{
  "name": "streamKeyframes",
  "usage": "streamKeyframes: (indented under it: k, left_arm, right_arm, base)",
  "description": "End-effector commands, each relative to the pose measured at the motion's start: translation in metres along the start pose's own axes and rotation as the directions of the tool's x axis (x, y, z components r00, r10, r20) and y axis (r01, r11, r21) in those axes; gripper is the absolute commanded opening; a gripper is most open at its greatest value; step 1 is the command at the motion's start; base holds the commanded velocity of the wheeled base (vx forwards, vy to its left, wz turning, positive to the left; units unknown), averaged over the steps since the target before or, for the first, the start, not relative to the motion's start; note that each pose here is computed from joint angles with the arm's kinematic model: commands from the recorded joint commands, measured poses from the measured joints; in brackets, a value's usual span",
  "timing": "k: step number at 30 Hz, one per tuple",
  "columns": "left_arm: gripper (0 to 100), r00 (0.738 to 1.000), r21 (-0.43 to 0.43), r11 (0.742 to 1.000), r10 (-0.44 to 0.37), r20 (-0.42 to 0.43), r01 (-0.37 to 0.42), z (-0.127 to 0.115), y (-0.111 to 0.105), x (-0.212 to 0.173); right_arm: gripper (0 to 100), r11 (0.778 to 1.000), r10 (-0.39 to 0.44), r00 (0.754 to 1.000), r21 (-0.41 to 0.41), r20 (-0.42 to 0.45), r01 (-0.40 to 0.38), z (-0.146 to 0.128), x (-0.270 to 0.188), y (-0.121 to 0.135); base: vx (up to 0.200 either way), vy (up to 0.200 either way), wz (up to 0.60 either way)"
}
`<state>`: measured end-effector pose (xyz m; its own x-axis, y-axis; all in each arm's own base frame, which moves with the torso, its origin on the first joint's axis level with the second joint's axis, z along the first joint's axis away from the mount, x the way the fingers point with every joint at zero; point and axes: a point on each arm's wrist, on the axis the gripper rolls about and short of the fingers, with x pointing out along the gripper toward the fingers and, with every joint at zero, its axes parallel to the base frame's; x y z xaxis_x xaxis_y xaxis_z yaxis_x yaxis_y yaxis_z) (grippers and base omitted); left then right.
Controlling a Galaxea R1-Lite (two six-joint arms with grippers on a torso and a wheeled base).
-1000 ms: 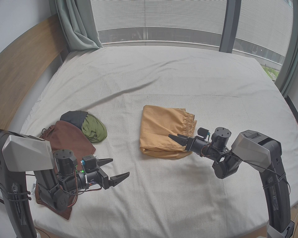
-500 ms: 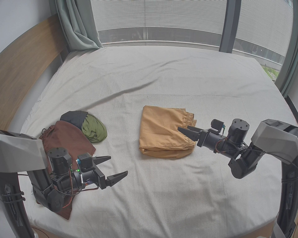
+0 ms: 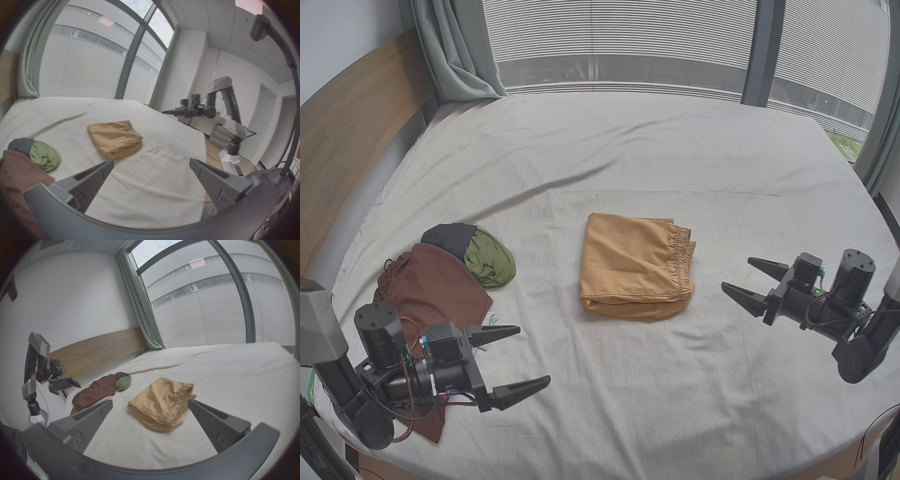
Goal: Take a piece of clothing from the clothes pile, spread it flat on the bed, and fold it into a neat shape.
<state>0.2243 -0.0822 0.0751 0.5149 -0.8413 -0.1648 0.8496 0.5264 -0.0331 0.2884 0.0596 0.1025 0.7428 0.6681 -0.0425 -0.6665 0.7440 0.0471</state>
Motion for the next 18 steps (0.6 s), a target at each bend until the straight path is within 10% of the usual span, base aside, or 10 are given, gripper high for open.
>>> streamKeyframes:
  k: [1, 18]
  left_arm:
    - [100, 0.990, 0.076, 0.990, -0.123, 0.064, 0.118, 0.022, -0.039, -0.024]
    - [100, 0.951, 0.230, 0.958, -0.221, 0.215, 0.170, 0.059, -0.080, -0.076]
  right_arm:
    - [100, 0.991, -0.096, 0.994, -0.092, 0.055, 0.101, 0.031, -0.055, 0.008]
    - [100, 0.983, -0.075, 0.991, -0.156, 0.113, 0.092, 0.040, -0.157, 0.085]
  base:
    - [0.000, 0.000, 0.00]
    - [0.000, 0.000, 0.00]
